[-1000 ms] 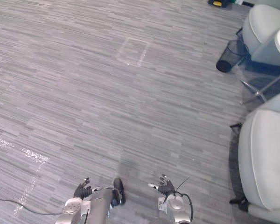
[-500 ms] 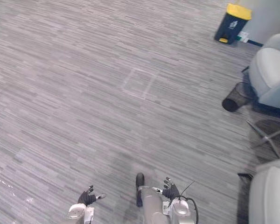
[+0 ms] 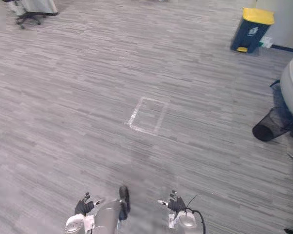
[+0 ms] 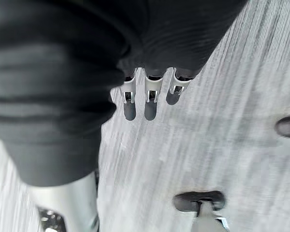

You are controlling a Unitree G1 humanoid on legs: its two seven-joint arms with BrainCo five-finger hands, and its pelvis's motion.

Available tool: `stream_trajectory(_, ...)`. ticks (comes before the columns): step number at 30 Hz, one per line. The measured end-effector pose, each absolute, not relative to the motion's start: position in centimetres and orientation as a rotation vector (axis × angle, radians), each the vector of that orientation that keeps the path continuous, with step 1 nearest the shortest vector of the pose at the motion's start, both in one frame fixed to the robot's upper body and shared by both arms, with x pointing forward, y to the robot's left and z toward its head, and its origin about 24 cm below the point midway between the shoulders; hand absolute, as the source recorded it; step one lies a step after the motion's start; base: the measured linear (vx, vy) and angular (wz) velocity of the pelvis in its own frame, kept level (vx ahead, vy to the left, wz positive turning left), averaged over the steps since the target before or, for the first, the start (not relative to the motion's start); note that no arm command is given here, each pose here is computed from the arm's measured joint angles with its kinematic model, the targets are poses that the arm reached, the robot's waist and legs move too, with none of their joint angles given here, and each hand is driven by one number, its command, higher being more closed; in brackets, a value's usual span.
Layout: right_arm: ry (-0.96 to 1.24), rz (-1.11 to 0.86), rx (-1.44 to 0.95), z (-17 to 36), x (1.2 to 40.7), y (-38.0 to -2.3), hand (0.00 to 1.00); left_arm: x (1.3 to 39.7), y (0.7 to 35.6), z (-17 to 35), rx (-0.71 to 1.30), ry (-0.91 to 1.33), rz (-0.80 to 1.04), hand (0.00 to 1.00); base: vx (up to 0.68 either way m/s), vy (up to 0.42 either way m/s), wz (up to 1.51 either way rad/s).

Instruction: Organize the slippers on the shoe rack

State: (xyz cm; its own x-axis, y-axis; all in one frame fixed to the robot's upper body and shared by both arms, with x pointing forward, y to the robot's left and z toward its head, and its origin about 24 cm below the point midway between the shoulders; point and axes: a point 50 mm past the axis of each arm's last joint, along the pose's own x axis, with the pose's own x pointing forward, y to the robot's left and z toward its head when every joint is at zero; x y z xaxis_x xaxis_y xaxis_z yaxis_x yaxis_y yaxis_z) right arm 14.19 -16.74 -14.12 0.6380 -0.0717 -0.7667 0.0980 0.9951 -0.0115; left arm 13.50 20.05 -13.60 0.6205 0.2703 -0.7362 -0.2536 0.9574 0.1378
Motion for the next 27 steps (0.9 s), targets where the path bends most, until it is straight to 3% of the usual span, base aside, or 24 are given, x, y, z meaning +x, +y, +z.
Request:
stream_trajectory(3, 0.911, -0.095, 0.014, -14.6, 13.3, -17.0, 0.0, 12.9, 20.7, -14.0, 0.049, 0.895, 0.299, 0.0, 0.72, 0.197, -0.04)
stream_trajectory(8, 0.835, -0.089, -0.023, -13.5, 15.0, -18.1, 0.0, 12.2, 19.3, -14.7, 0.065, 0.948, 0.233, 0.0, 0.66, 0.071, 0.04)
stream_trajectory(13, 0.81, -0.085, -0.013, -13.3, 14.9, -17.8, 0.0, 12.7, 19.3, -14.6, 0.103, 0.936, 0.193, 0.0, 0.6, -0.143, 0.29)
stream_trajectory(19, 0.779, -0.134, -0.006, -12.7, 15.4, -18.8, 0.0, 13.3, 16.3, -14.6, 0.009, 0.926, 0.17, 0.0, 0.63, -0.223, 0.12)
stream_trajectory(27, 0.804, -0.159, 0.073, -13.1, 14.8, -17.6, 0.0, 14.4, 17.3, -13.6, 0.013, 0.846, 0.2, 0.0, 0.58, 0.042, -0.96)
